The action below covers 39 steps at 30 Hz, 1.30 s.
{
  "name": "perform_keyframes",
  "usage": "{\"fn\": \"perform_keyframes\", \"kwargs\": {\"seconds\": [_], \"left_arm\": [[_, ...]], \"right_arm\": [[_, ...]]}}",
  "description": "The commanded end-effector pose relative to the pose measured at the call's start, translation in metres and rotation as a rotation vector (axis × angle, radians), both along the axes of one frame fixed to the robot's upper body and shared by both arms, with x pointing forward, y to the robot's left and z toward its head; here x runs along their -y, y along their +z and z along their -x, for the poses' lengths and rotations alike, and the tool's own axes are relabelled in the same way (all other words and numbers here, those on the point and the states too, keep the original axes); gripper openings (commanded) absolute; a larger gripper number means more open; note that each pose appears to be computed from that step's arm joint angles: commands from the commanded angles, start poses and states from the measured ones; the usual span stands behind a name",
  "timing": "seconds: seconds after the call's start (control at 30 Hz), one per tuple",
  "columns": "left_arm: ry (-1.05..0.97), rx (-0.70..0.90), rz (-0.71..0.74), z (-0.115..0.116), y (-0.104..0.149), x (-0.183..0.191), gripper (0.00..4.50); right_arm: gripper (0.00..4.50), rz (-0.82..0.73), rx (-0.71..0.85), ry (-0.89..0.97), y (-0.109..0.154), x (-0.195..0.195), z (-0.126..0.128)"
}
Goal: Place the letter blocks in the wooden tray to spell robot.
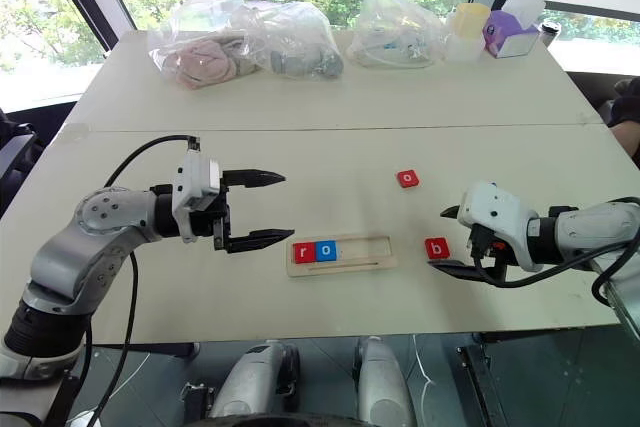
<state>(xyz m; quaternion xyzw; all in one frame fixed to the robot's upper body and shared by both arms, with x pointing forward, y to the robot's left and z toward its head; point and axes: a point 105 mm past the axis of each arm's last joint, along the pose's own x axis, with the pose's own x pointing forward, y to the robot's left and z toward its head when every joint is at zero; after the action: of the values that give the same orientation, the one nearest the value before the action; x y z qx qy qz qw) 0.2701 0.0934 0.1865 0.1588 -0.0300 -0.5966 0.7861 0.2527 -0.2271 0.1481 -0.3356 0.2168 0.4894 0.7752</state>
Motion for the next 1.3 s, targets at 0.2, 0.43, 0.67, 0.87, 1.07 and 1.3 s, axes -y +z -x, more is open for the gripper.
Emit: {"fn": "perform_keyframes", "kwargs": {"seconds": [0.2,0.43,0.67,0.87,1.07,1.3], "left_arm": [[-0.027,0.05,-0.008,0.004,0.009,0.005,4.5],[-0.017,0.054,-0.009,0.005,0.011,0.003,4.5],[-0.017,0.052,-0.013,0.008,0.011,0.003,4.5],[-0.017,0.056,-0.017,0.008,0.013,0.003,4.5],[-0.019,0.059,-0.02,0.008,0.014,0.003,4.5],[-0.022,0.06,-0.02,0.007,0.013,0.004,4.5]], "right_arm": [[4.42,0.001,0.048,0.149,-0.014,0.008,-0.025],[4.42,0.016,0.017,0.182,-0.033,0.012,-0.032],[4.42,0.015,0.004,0.172,-0.043,0.019,-0.037],[4.42,0.015,-0.028,0.15,-0.053,0.023,-0.037],[4.42,0.032,-0.043,0.117,-0.055,0.035,-0.037],[4.42,0.032,-0.06,0.106,-0.055,0.038,-0.035]]}}
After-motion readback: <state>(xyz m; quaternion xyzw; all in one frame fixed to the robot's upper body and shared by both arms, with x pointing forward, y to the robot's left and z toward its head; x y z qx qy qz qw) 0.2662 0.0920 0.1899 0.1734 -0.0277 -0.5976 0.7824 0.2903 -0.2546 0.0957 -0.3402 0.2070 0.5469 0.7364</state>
